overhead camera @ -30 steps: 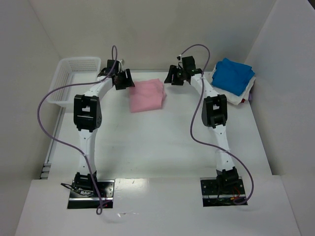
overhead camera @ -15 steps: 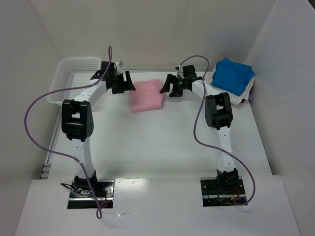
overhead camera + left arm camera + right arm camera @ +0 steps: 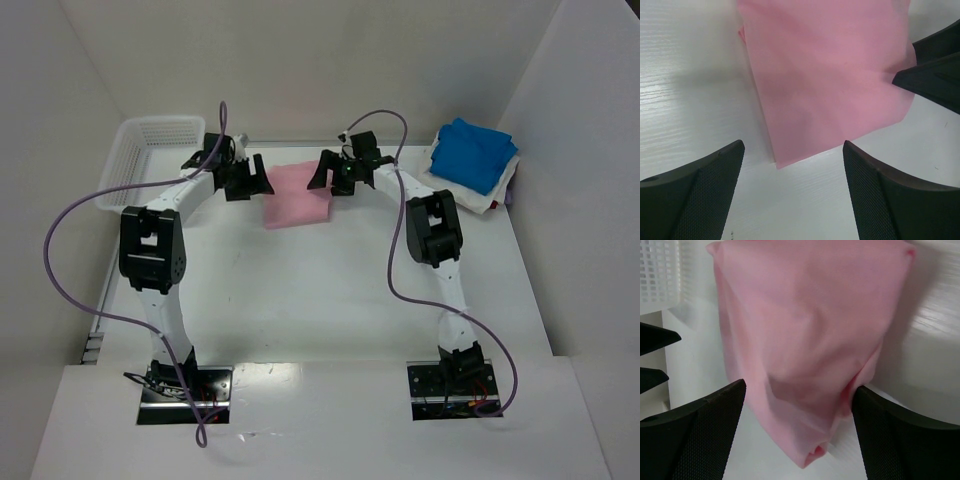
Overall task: Fold and stack the t-shirts
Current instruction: Put the neatly folded tshirt into the corner of the board with the right arm
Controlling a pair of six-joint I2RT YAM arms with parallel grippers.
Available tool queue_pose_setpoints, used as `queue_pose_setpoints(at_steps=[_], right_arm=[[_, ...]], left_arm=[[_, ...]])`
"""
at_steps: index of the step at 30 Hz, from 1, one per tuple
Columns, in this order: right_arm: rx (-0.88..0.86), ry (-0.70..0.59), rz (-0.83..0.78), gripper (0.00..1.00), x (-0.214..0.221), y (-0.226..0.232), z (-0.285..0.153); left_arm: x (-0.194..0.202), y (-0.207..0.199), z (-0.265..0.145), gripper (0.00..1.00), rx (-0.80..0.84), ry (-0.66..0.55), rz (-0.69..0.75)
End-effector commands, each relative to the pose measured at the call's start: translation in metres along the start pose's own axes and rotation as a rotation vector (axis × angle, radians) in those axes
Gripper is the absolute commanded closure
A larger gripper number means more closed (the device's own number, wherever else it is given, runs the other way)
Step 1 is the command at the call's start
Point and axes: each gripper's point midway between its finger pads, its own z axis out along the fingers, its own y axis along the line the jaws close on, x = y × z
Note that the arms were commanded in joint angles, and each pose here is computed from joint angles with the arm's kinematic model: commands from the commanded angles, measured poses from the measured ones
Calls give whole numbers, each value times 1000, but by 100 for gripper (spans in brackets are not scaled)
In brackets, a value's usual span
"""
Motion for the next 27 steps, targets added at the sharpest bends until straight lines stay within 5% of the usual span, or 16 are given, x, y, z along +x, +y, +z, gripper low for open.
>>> queue_pose_setpoints(at_steps=[1,11,27], right_arm=[[-15,-65,-29,11,-21,22,0],[45,-101,-3,10,-26,12,10],[162,-64,-23,27,-8,13,37]], left_arm=[[-19,-19,-24,12,46,-76,70],[-12,-17,-27,12,48,-57,112],[-6,-15,-57,12,83,-67,114]])
